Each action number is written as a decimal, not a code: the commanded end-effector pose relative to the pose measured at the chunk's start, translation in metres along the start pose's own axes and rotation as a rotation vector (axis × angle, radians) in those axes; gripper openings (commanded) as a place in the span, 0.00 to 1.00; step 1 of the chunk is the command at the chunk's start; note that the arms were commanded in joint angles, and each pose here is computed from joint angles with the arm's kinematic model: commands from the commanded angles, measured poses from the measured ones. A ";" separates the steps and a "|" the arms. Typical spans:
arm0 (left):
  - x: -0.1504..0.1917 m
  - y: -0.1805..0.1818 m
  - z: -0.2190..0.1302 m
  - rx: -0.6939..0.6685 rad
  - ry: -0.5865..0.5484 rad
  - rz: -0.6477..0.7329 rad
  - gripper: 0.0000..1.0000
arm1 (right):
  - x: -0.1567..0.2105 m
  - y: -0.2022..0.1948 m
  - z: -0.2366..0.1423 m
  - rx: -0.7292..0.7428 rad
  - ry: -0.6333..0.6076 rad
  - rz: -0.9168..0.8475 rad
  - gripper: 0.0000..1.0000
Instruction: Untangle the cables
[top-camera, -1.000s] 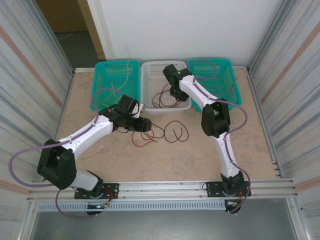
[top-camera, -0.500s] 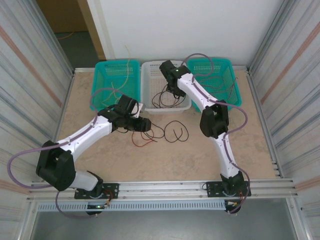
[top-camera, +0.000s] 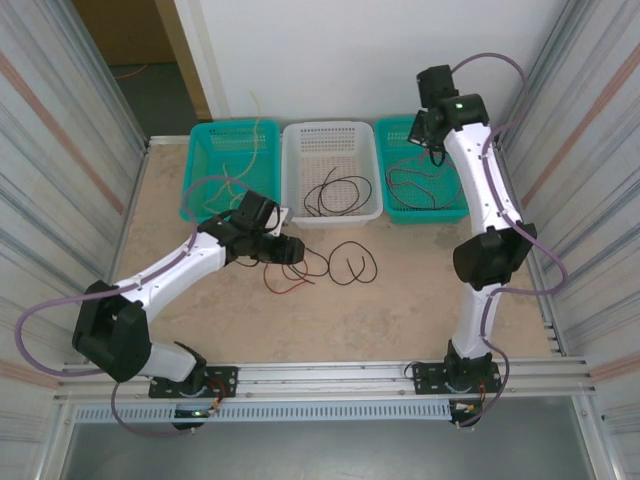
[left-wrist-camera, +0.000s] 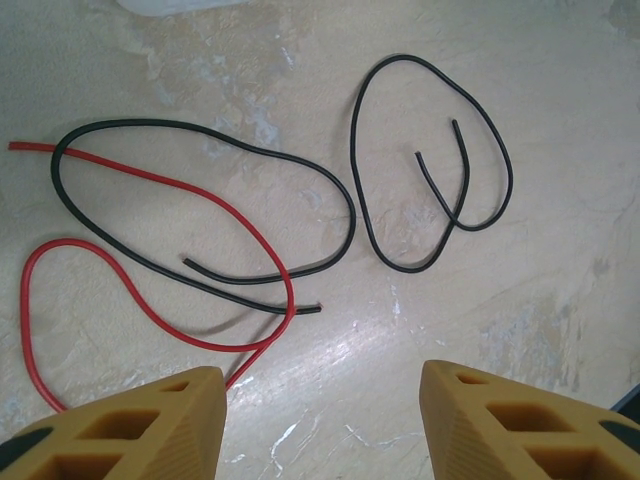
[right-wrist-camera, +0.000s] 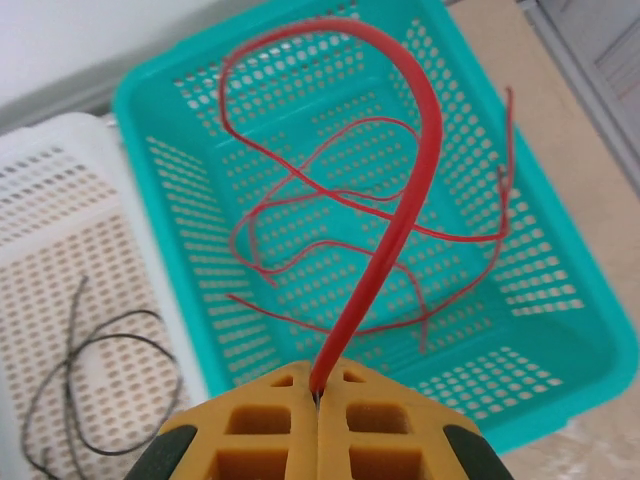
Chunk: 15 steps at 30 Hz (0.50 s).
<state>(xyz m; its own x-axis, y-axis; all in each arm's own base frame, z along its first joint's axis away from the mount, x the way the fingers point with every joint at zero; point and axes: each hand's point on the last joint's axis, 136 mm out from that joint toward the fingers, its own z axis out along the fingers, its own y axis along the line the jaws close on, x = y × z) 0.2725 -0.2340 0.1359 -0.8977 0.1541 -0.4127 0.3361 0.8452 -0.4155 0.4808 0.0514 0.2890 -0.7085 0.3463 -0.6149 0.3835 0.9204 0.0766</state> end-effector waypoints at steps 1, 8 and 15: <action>0.005 -0.005 0.012 -0.012 0.025 0.014 0.54 | 0.054 0.004 0.043 0.006 0.222 -0.191 0.00; 0.011 -0.023 0.034 -0.081 0.082 0.120 0.56 | 0.079 -0.002 0.082 0.060 0.274 -0.210 0.43; 0.017 -0.036 0.068 -0.156 0.183 0.202 0.49 | 0.100 0.000 0.014 0.008 0.147 -0.245 0.50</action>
<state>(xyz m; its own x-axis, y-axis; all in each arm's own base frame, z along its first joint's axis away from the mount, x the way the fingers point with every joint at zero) 0.2617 -0.2974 0.0954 -0.8659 0.3639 -0.3431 0.4619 0.8450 -0.2694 0.4368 0.0760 0.1580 -0.9213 0.1594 -0.3547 0.2083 0.9725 -0.1041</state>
